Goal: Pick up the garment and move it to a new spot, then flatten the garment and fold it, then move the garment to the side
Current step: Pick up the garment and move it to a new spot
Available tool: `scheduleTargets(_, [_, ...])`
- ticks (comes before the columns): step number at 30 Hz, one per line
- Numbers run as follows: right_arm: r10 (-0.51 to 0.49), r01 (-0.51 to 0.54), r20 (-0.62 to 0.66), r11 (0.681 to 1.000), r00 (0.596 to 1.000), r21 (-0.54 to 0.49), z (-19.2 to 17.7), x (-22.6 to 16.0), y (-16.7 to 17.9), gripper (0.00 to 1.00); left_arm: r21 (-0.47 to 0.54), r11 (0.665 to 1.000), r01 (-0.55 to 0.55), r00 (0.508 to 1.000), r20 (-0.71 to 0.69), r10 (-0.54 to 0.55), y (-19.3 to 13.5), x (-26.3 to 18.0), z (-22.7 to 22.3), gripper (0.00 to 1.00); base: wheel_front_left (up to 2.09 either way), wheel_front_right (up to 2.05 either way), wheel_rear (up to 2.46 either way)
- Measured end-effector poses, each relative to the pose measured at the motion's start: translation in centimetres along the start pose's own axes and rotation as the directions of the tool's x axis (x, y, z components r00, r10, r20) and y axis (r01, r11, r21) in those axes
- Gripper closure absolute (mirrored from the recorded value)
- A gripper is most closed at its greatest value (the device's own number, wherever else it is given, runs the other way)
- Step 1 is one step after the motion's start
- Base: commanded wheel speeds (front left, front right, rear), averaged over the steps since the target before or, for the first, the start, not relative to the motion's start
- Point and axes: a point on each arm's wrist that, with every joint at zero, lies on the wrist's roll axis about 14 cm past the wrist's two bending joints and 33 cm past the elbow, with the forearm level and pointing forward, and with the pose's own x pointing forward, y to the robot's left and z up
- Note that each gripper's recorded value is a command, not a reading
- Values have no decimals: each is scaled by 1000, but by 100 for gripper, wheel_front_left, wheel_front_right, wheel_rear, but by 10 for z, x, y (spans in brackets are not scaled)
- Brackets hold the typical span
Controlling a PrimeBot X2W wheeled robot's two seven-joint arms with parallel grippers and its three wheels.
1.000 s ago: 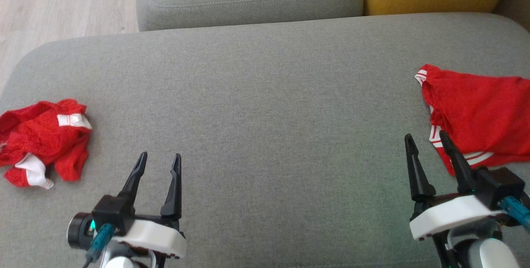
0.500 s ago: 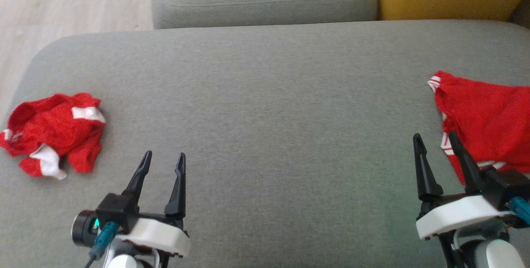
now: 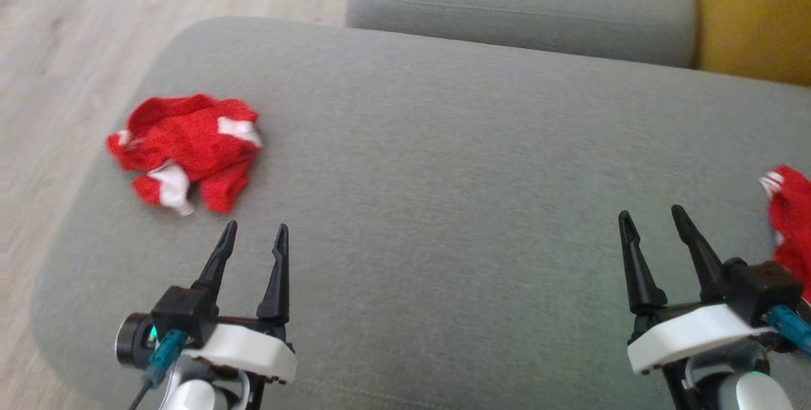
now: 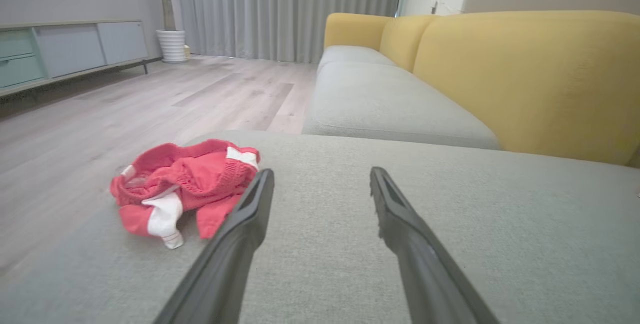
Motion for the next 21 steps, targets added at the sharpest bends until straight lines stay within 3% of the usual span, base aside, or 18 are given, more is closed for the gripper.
scheduleTargets(9, [122,-122,-7,993,993,-9,1,17,38,0,-1,994,-105,994,20,105,30,-20,7,0,0,0,0])
scheduleTargets(21, [135,-135,-19,991,991,-4,-3,19,42,0,-3,994,-113,993,23,113,31,-19,8,0,0,0,0])
